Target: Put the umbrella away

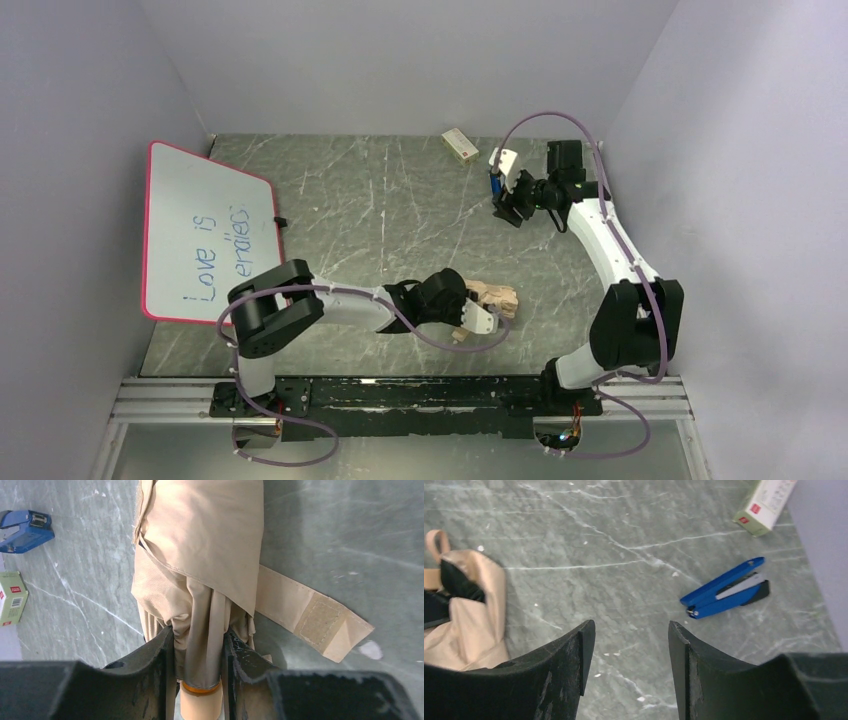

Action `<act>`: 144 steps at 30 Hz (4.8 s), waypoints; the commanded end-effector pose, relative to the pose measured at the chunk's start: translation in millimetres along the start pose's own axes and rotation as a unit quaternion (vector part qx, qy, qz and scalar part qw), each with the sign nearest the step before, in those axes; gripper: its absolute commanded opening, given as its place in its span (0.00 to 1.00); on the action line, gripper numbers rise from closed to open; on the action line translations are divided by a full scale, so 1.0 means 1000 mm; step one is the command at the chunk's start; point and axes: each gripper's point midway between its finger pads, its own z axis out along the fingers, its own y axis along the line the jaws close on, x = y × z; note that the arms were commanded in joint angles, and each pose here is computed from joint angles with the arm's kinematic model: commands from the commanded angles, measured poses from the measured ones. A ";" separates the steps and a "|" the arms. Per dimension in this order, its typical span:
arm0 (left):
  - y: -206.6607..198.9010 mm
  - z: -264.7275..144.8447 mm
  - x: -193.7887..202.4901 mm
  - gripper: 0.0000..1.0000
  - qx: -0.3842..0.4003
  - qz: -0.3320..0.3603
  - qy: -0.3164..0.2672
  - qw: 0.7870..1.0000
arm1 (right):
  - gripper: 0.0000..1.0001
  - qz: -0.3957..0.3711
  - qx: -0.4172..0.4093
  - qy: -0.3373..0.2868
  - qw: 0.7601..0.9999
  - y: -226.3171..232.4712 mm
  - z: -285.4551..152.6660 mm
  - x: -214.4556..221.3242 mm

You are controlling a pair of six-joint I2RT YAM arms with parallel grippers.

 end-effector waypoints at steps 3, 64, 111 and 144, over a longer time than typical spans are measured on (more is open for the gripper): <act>-0.041 -0.007 0.115 0.05 0.110 0.015 0.159 0.981 | 0.59 -0.002 -0.055 -0.015 0.998 0.024 0.006 0.004; 0.048 -0.035 0.142 0.06 -0.012 -0.005 0.101 0.995 | 0.15 0.031 -0.251 0.078 0.964 0.148 0.118 0.097; 0.184 -0.100 0.102 0.89 0.144 -0.265 -0.143 0.943 | 0.16 -0.168 -0.100 0.132 0.972 0.168 0.123 0.113; 0.091 -0.009 0.137 0.94 0.271 -0.255 -0.020 0.928 | 0.14 -0.194 -0.107 0.130 0.966 0.182 0.125 0.115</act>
